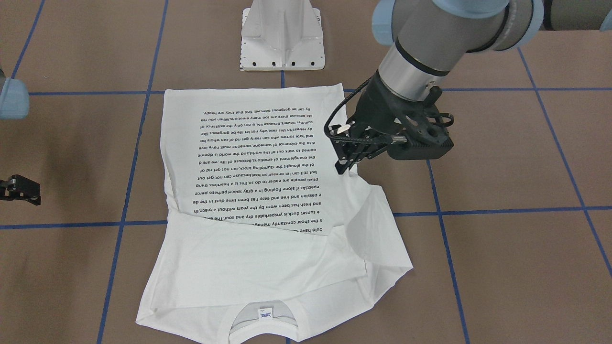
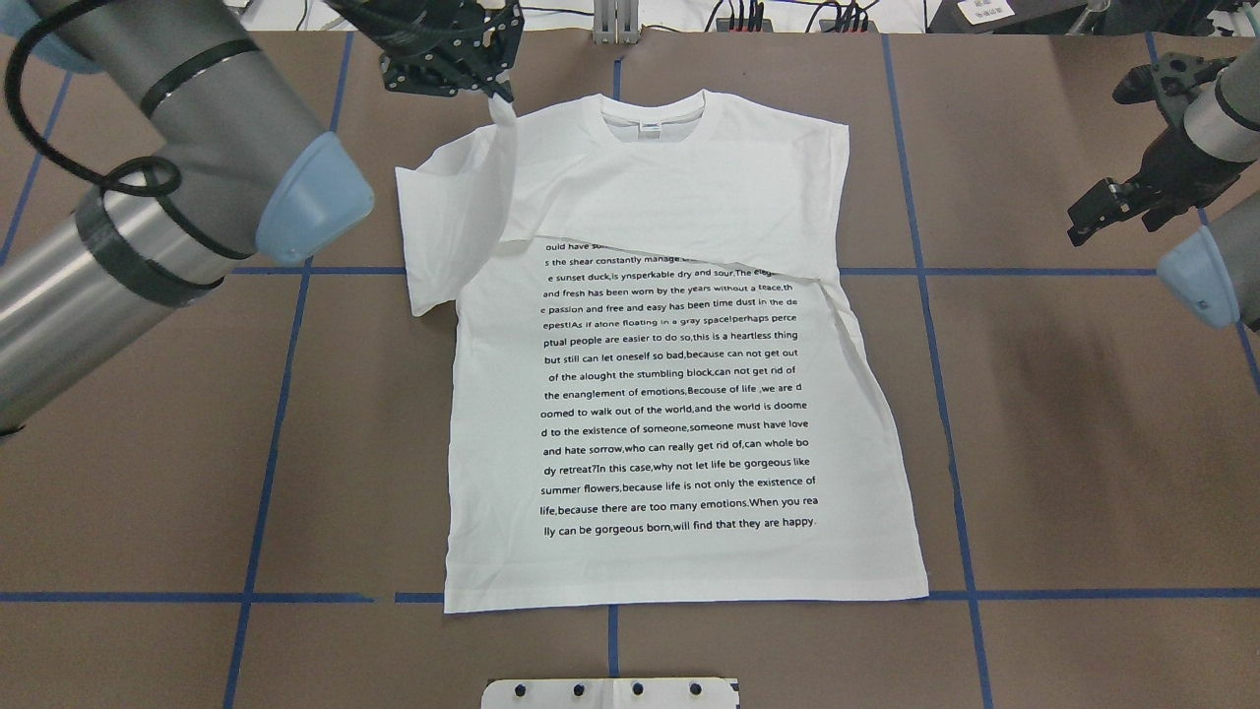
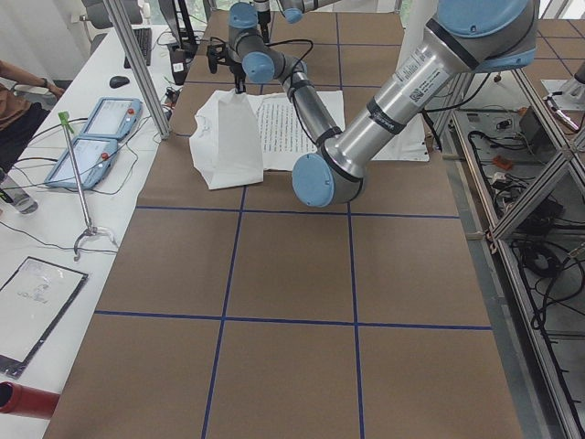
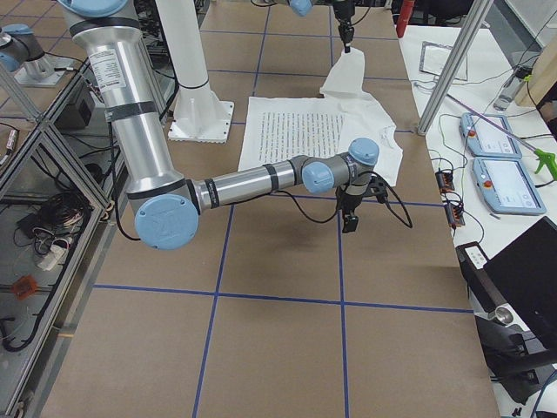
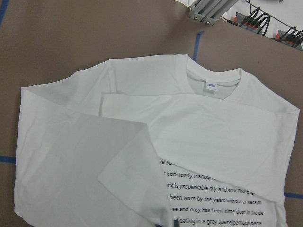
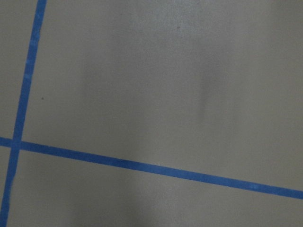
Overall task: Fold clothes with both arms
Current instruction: 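Fold the held sleeve across the shirt body with the left gripper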
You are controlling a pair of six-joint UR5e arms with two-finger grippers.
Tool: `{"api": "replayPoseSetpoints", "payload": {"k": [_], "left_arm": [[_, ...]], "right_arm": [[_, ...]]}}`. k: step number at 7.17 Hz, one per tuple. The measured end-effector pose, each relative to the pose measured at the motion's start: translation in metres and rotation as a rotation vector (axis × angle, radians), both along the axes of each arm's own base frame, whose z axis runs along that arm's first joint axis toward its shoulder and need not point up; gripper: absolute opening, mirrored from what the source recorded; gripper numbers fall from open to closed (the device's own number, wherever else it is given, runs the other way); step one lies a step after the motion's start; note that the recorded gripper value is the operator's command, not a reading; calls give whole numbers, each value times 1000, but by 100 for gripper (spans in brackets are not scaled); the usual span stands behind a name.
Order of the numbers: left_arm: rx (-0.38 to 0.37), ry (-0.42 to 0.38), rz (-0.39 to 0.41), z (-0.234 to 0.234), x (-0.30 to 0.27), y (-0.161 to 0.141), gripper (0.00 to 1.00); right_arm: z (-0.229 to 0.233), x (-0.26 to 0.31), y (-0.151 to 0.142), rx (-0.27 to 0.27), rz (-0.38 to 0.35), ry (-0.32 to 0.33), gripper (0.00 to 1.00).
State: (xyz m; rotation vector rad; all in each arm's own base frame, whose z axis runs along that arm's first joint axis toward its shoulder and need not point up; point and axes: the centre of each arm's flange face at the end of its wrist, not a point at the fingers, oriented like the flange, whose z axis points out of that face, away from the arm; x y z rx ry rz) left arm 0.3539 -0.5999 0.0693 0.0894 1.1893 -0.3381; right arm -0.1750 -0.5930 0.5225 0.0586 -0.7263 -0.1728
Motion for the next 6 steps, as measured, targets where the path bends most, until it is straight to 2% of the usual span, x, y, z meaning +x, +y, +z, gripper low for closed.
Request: {"api": "replayPoseSetpoints", "payload": {"k": [1, 3, 6], "left_arm": [[-29, 48, -26, -25, 13, -17, 0], [-67, 119, -58, -59, 24, -32, 0], [-94, 160, -37, -67, 61, -34, 0]], "right_arm": [[-2, 0, -1, 2, 2, -1, 100], [-4, 0, -1, 6, 3, -4, 100], [-7, 0, -1, 10, 4, -7, 100]]}}
